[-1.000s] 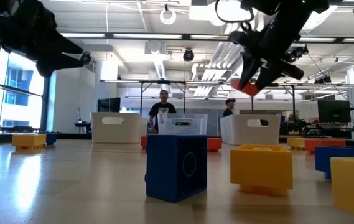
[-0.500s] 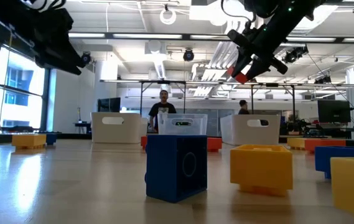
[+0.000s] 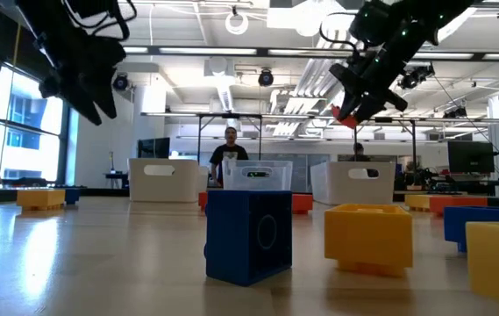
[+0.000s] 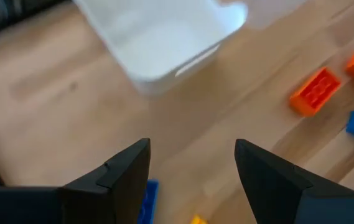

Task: Sort & place blocks by color
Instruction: Put the orange game piece into the right white bin

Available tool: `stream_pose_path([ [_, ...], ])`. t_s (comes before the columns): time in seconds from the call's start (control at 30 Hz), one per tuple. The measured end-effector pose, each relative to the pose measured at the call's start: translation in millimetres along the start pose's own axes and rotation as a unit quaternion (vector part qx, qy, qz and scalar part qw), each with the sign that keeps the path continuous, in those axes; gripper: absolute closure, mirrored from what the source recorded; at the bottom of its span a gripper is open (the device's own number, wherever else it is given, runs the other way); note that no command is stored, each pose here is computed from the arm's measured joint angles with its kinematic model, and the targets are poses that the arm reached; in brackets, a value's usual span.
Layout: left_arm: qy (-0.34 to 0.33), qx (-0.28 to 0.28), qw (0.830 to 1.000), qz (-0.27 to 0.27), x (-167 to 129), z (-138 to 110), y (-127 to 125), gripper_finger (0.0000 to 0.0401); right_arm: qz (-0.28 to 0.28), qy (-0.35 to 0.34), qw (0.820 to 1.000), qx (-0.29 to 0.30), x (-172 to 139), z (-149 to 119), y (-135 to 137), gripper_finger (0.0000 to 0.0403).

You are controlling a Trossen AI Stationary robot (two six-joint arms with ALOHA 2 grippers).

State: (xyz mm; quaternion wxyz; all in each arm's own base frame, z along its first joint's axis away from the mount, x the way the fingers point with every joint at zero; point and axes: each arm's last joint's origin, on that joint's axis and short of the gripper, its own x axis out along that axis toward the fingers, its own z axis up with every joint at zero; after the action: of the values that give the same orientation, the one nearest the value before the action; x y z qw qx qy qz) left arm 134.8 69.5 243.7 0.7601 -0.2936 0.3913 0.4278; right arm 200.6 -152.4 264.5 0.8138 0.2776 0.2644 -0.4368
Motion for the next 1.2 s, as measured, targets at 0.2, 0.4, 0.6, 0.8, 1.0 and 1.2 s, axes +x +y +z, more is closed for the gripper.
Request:
stream_pose_path([
  [0.2, 0.077, -0.032, 0.996, 0.029, 18, 1, 4, 0.0178, 0.011, 0.047, 0.999, -0.002, 21, -2, -8, 0.0291],
  [0.4, 0.118, -0.049, 0.99, 0.066, 33, 3, 7, 0.0178, -0.003, 0.096, 0.995, -0.005, 44, -11, -9, 0.0289],
  [0.6, 0.158, -0.046, 0.982, 0.09, 48, 4, 7, 0.0178, -0.009, 0.136, 0.991, -0.003, 61, -21, -10, 0.0279],
  [0.8, 0.192, -0.038, 0.976, 0.092, 59, 2, 5, 0.0178, -0.009, 0.145, 0.989, -0.016, 65, -23, -11, 0.0276],
  [1.0, 0.213, -0.033, 0.972, 0.099, 63, 0, 4, 0.0178, -0.013, 0.141, 0.989, -0.046, 65, -22, -11, 0.0247],
  [1.2, 0.234, -0.02, 0.966, 0.111, 67, -2, 5, 0.0178, -0.011, 0.137, 0.989, -0.046, 65, -20, -10, 0.0187],
])
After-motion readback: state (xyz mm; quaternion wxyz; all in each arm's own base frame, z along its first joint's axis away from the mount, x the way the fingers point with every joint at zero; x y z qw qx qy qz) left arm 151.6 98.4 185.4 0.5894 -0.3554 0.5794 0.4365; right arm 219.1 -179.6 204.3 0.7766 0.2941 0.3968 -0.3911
